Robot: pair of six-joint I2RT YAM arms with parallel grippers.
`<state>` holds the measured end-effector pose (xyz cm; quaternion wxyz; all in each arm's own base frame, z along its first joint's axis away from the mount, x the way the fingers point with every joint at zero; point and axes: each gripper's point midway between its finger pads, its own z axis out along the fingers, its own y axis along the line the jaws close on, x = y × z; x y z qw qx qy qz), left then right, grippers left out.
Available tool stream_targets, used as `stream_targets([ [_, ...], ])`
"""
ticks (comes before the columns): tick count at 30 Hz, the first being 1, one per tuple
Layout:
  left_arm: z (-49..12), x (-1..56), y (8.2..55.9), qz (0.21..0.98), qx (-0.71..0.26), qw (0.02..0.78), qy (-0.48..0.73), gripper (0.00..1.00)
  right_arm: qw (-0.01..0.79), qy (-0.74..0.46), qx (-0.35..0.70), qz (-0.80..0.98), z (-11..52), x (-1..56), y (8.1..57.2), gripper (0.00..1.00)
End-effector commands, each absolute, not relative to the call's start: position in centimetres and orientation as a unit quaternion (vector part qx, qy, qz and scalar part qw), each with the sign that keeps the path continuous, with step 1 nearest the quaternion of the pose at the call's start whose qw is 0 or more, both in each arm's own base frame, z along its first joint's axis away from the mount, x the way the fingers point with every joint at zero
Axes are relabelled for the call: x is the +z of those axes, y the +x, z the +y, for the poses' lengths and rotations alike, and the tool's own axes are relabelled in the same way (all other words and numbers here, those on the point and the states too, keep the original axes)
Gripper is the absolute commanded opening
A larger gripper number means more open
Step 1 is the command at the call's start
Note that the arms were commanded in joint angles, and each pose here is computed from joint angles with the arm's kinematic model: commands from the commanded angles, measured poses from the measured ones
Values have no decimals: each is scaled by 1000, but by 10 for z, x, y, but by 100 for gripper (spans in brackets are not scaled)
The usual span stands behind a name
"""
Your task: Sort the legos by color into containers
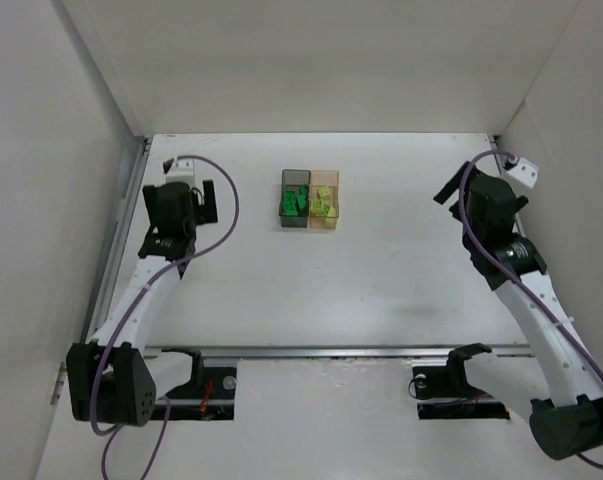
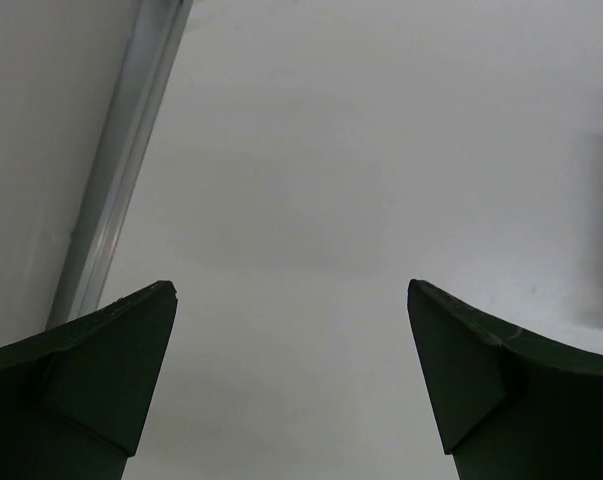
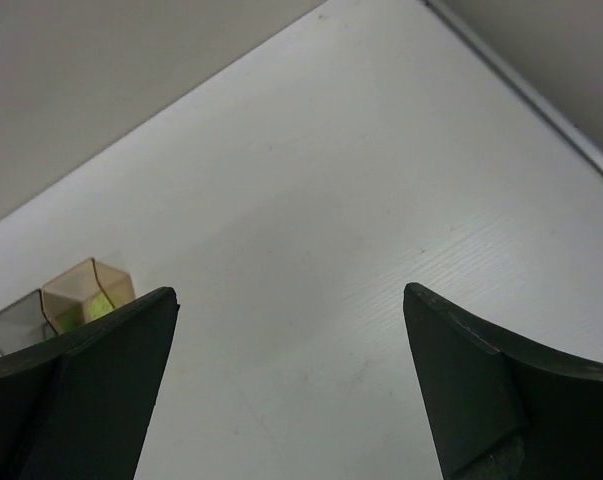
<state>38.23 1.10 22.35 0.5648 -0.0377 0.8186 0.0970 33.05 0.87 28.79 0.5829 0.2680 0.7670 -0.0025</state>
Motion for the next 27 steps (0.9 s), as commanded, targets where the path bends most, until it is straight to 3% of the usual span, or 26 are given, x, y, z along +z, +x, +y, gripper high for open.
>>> stream_targets([
  [1, 28, 191, 346, 822, 123, 548, -96, 100, 645, 319, -17, 694, -17, 322, 317, 99],
  [15, 15, 191, 327, 792, 56, 595, -123, 100, 612, 357, -1, 705, -19, 312, 296, 99],
  [27, 6, 174, 321, 796, 24, 591, -128, 100, 606, 362, 0, 708, -20, 309, 289, 99],
])
